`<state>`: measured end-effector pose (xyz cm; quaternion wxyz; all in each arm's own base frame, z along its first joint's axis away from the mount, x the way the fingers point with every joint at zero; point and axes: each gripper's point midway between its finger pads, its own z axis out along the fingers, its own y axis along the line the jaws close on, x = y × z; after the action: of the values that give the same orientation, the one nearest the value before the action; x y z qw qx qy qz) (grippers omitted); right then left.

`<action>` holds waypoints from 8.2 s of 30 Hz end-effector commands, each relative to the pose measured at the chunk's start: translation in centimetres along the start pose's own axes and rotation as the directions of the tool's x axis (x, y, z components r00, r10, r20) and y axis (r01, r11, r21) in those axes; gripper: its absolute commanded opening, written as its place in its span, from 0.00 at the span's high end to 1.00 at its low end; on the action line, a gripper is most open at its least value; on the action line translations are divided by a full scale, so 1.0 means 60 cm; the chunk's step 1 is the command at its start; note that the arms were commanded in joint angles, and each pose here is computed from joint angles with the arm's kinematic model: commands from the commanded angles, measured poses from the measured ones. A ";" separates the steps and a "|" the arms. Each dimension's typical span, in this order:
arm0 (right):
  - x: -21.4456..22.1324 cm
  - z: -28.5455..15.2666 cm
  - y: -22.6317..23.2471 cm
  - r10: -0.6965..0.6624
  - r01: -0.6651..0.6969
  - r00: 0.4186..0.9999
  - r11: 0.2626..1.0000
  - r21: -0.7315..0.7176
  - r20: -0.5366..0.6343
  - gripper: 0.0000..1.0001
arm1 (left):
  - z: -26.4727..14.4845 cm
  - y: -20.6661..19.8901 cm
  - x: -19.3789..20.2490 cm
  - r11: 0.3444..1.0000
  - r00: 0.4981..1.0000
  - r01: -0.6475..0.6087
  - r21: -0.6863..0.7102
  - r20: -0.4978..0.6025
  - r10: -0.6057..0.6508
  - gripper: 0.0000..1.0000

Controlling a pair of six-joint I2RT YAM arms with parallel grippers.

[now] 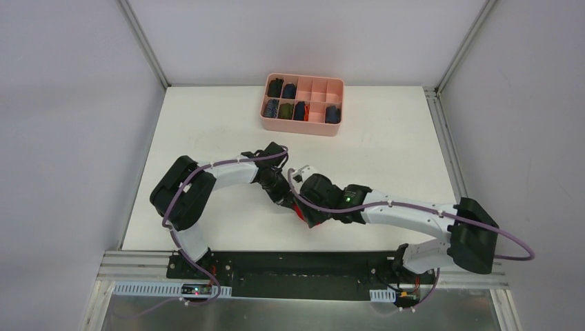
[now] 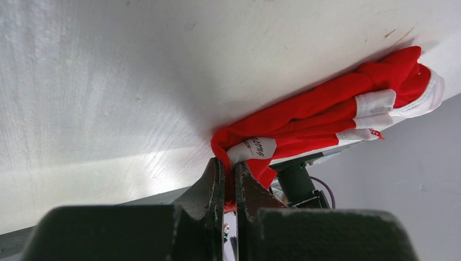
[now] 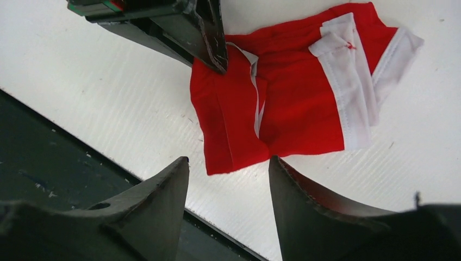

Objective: Roll the underwear
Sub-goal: Roll the underwear to the center of the board.

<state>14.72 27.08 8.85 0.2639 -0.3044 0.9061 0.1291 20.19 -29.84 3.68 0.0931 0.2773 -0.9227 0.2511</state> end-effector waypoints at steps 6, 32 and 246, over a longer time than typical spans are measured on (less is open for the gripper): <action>-0.039 0.050 0.037 -0.052 0.049 0.995 0.998 0.041 0.084 0.43 | -0.004 0.002 0.000 0.999 0.999 0.033 -0.025 0.022 -0.033 1.00; 0.012 0.044 -0.018 0.585 -0.476 0.799 0.757 -0.448 0.139 1.00 | -0.084 -0.036 -0.008 0.991 0.993 0.033 0.127 0.107 -0.047 0.60; -0.008 0.017 -0.133 0.748 -0.752 0.638 0.556 -0.356 -0.180 0.29 | 0.002 -0.055 0.032 0.953 0.949 -0.289 -0.090 -0.159 0.272 1.00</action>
<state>20.55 21.66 8.65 0.1235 0.0267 0.9022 0.4124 21.09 -34.55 4.81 0.1485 0.1329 -0.9410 0.2736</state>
